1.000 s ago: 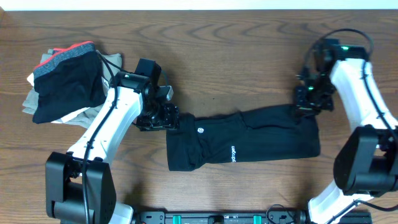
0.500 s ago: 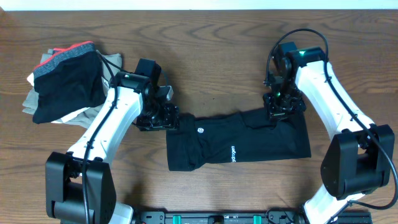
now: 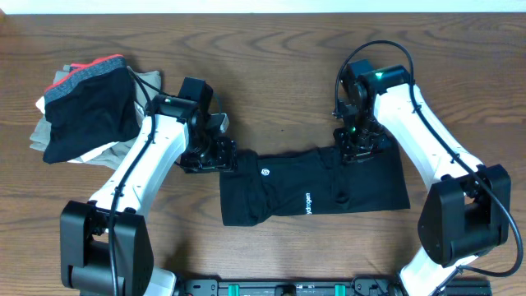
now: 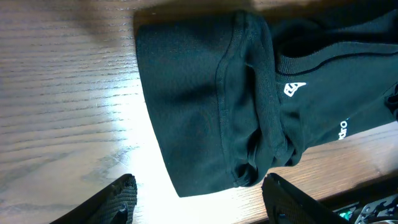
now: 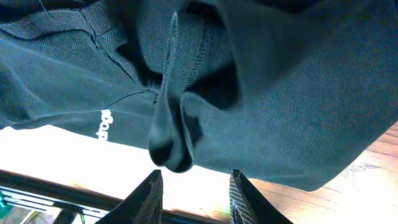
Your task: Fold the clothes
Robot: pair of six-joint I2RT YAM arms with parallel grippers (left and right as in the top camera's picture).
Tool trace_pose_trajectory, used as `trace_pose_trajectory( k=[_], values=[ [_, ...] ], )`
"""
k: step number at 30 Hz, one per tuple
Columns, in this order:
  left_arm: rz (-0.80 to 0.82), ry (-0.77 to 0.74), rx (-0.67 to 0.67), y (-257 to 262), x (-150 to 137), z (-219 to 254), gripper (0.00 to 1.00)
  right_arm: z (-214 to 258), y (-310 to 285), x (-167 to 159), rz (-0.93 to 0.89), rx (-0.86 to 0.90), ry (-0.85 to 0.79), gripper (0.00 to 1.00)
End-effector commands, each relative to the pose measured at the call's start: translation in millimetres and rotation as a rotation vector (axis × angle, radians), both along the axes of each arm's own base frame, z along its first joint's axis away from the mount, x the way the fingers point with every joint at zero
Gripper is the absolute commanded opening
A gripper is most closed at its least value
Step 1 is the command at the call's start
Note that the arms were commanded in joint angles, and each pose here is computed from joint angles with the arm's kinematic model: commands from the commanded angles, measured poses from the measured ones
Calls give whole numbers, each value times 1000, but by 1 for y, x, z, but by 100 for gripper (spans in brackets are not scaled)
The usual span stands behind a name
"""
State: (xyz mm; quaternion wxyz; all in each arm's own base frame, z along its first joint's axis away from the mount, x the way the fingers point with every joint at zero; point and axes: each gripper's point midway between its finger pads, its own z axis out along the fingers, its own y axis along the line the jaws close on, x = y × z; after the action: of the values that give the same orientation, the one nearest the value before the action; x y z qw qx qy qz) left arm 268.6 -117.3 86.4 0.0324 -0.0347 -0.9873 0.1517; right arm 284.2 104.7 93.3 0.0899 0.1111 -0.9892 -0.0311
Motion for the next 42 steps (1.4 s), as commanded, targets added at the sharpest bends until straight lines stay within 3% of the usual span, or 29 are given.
trace_pose_trajectory(
  k=[1,7,10,14,17,20,24,39,42],
  values=[
    [-3,-4,8,1,2,1,67,7,-8,1,-6,-38,-35,31],
    [-2,-5,8,1,2,1,67,6,-30,11,-81,-118,-71,29],
    [-2,-5,7,1,2,1,67,6,-31,14,-91,-115,-83,23],
    [-1,0,8,1,1,0,68,6,-45,24,-173,-174,-126,24],
    [77,35,17,2,-3,-5,81,5,-51,29,-198,-175,-140,25],
    [166,84,19,0,-7,-13,86,5,-58,30,-215,-179,-140,25],
    [167,129,-121,-22,-13,-22,86,5,-64,31,-228,-179,-138,26],
    [181,198,-111,-23,-19,-66,86,5,-67,33,-230,-177,-143,25],
    [150,218,-196,-36,-21,-64,86,5,-67,33,-231,-177,-143,25]
  ],
)
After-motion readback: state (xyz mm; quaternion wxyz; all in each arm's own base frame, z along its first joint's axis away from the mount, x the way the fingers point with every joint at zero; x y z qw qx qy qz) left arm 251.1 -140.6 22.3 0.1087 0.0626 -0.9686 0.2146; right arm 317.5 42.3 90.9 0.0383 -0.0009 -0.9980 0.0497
